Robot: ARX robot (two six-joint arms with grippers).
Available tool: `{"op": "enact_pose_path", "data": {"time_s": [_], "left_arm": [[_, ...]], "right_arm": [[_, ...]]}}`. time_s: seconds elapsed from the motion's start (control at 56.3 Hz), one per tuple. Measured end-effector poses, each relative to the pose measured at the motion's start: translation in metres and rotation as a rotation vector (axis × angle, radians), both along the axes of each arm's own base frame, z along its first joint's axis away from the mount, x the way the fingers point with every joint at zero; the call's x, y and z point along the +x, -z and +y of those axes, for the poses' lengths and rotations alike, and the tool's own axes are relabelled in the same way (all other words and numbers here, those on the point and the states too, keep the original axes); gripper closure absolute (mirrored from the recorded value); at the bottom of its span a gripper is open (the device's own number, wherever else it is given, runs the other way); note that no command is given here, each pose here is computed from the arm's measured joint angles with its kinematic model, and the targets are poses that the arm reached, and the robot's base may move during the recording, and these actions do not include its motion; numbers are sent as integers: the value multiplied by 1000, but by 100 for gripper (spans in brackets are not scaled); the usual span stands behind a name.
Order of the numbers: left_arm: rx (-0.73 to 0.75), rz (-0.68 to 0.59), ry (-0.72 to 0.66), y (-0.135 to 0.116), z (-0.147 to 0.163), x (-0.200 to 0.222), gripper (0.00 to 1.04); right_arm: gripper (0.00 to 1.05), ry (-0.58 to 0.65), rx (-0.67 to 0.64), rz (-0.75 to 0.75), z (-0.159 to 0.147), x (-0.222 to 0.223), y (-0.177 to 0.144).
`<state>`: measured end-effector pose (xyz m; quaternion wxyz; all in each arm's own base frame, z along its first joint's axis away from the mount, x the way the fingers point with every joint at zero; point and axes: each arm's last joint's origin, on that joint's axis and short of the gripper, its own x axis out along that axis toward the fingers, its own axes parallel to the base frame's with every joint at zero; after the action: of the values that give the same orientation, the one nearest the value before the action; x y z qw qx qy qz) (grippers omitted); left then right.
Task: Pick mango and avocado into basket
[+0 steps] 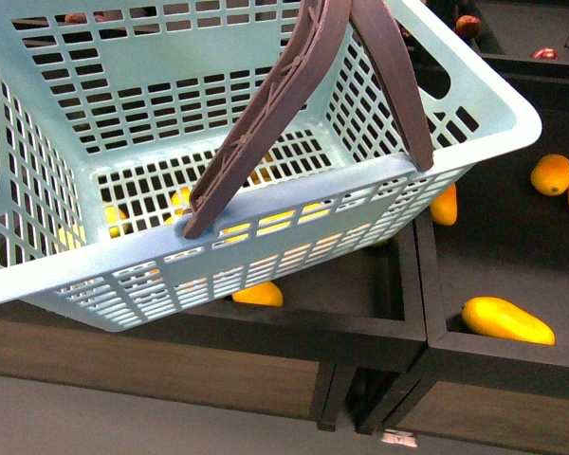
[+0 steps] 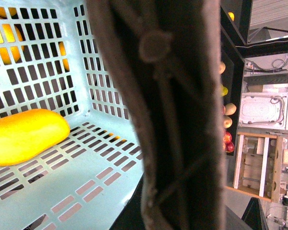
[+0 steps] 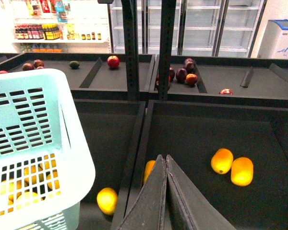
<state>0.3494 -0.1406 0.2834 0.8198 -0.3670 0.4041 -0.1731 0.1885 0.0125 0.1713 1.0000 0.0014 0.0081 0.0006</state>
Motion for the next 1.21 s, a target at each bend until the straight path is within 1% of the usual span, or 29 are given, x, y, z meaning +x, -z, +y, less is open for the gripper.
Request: {"op": "enact_pose_path", "data": {"time_s": [0.089, 0.16, 0.622, 1.208], "left_arm": [[0, 0, 0, 0, 0, 0, 99], [-1, 0, 3, 0, 0, 0, 99], [2, -2, 0, 0, 0, 0, 99], [1, -1, 2, 0, 0, 0, 99]], "right_arm": [[102, -19, 1, -11, -6, -8, 6], [102, 3, 1, 10, -11, -16, 11], [102, 2, 1, -2, -12, -46, 9], [102, 0, 1, -24, -12, -68, 3]]}}
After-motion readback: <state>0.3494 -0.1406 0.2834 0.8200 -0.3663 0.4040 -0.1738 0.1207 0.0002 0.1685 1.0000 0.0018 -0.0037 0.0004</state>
